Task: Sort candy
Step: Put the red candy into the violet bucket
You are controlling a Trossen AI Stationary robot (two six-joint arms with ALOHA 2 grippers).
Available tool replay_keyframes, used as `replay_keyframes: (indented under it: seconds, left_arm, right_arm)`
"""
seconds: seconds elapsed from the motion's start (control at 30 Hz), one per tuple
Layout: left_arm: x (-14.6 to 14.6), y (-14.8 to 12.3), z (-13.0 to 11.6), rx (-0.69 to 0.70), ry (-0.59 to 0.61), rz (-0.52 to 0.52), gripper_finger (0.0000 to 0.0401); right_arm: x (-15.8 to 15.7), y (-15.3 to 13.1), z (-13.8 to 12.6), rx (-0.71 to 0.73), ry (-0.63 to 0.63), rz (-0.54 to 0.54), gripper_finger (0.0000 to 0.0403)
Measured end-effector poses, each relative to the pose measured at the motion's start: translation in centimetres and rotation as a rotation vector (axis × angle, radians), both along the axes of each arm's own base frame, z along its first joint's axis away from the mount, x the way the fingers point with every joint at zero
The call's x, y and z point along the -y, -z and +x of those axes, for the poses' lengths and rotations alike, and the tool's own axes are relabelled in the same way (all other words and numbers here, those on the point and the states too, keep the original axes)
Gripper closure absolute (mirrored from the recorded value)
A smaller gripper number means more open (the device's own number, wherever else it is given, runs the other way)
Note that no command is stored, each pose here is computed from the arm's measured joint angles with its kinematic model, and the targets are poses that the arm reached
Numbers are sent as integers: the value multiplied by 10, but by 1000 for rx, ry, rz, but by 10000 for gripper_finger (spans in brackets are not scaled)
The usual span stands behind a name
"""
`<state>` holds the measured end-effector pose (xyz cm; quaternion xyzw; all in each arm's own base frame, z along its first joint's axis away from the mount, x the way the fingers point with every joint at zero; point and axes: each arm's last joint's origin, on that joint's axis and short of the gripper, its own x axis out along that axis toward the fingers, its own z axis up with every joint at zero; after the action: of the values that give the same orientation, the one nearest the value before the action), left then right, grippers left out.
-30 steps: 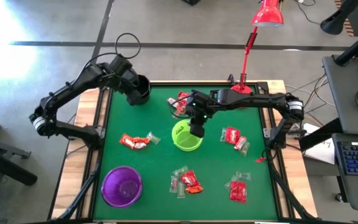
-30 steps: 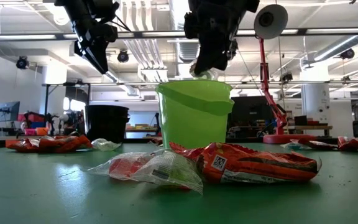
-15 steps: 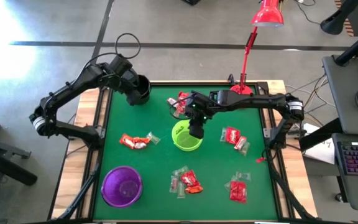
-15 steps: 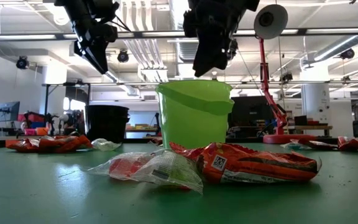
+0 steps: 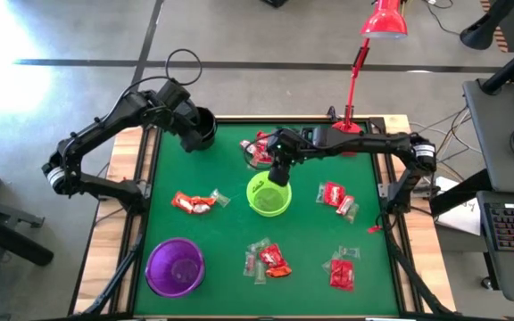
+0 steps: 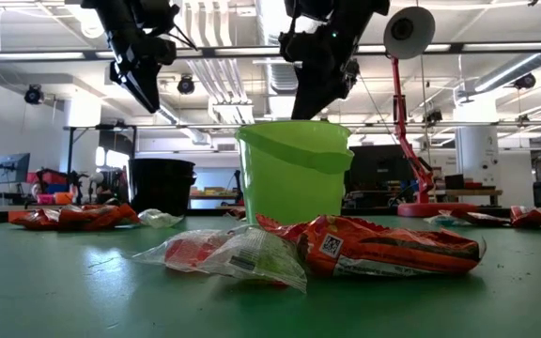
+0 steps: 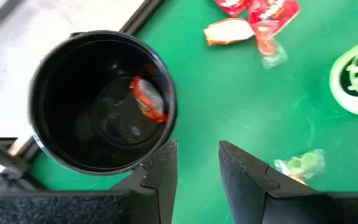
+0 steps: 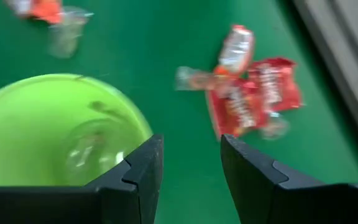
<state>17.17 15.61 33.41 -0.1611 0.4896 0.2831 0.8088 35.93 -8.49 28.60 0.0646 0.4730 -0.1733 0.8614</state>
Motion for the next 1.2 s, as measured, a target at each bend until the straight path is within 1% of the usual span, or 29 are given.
replay_keyframes:
  seconds: [0.13, 0.27, 0.4, 0.63, 0.73, 0.9, 1.07, 1.2]
  left_arm:
    - [-4, -1, 0, -47, -46, 95, 301]
    - [-9, -4, -1, -92, -111, 201, 301]
    - [-11, -6, 1, -73, -146, 237, 301]
    - [-14, -8, 3, -49, -156, 266, 301]
    - [-15, -9, 4, -35, -159, 278, 301]
    - [-18, -11, 5, -11, -178, 315, 301]
    - [-25, -12, 1, -64, -258, 383, 301]
    - [-30, -6, -1, -105, -273, 366, 301]
  right_arm:
    - [20, -1, -4, 0, 84, -48, 248]
    - [42, -1, -11, 4, 152, -51, 248]
    - [63, -2, -18, 19, 223, -49, 248]
    - [90, -2, -31, 49, 365, -18, 248]
    - [98, -3, -35, 53, 385, -23, 248]
    - [109, -6, -36, 106, 413, -39, 248]
    - [115, -9, -34, 162, 419, -61, 248]
    - [116, -11, -32, 177, 388, -91, 248]
